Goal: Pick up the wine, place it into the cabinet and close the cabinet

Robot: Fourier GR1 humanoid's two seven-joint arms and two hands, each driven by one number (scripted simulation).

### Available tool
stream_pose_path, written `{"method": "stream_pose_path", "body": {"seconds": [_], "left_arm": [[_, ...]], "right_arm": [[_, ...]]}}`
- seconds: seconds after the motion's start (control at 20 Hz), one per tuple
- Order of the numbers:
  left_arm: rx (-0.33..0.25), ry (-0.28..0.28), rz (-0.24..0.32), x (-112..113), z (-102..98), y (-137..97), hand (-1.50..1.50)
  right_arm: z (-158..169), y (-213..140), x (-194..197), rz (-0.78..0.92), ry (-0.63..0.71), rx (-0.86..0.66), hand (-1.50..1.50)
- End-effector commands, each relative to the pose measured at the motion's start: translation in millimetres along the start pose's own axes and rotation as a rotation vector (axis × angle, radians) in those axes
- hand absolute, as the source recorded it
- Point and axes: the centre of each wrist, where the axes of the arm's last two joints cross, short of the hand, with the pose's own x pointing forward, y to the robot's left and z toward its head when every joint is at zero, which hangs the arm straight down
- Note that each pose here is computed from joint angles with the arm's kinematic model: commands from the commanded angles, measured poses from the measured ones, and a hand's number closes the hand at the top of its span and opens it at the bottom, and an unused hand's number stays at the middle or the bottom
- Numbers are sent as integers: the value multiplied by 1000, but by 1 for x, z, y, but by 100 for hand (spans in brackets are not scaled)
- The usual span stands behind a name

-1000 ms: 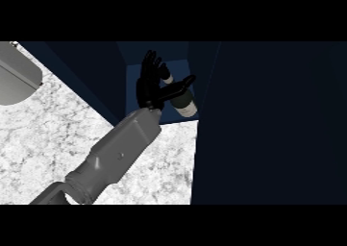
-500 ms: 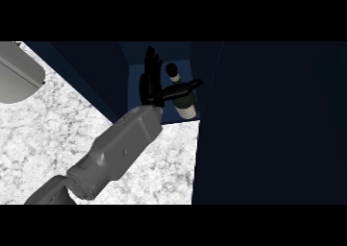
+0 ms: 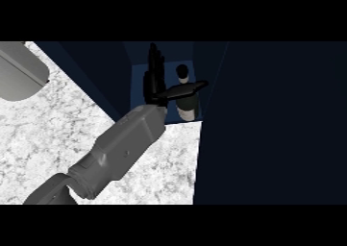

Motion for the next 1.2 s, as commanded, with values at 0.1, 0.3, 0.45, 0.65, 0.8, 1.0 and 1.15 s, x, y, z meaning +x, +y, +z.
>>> {"method": "stream_pose_path", "body": {"seconds": [0.1, 0.3, 0.45, 0.65, 0.8, 1.0, 1.15], "left_arm": [[-30, -22, 38, 7, 11, -21, -150], [-59, -6, 87, -5, 15, -5, -150], [-92, 4, 92, -8, 29, -12, -150], [-129, -5, 81, -10, 43, -19, -150], [-138, 1, 63, -19, 40, -6, -150], [-151, -28, 77, -18, 63, -16, -150], [-146, -45, 67, -30, 77, -6, -150]], "right_arm": [[2, 11, 2, -22, -4, 11, -150], [8, -7, 3, -4, 35, -10, -150], [8, 15, -5, -25, 11, -42, -150], [6, -19, 4, -9, 16, -57, -150], [18, 8, 13, -5, 34, -25, -150], [28, 10, -1, -2, 22, -81, -150], [5, -5, 13, 6, 27, -67, -150]]}}
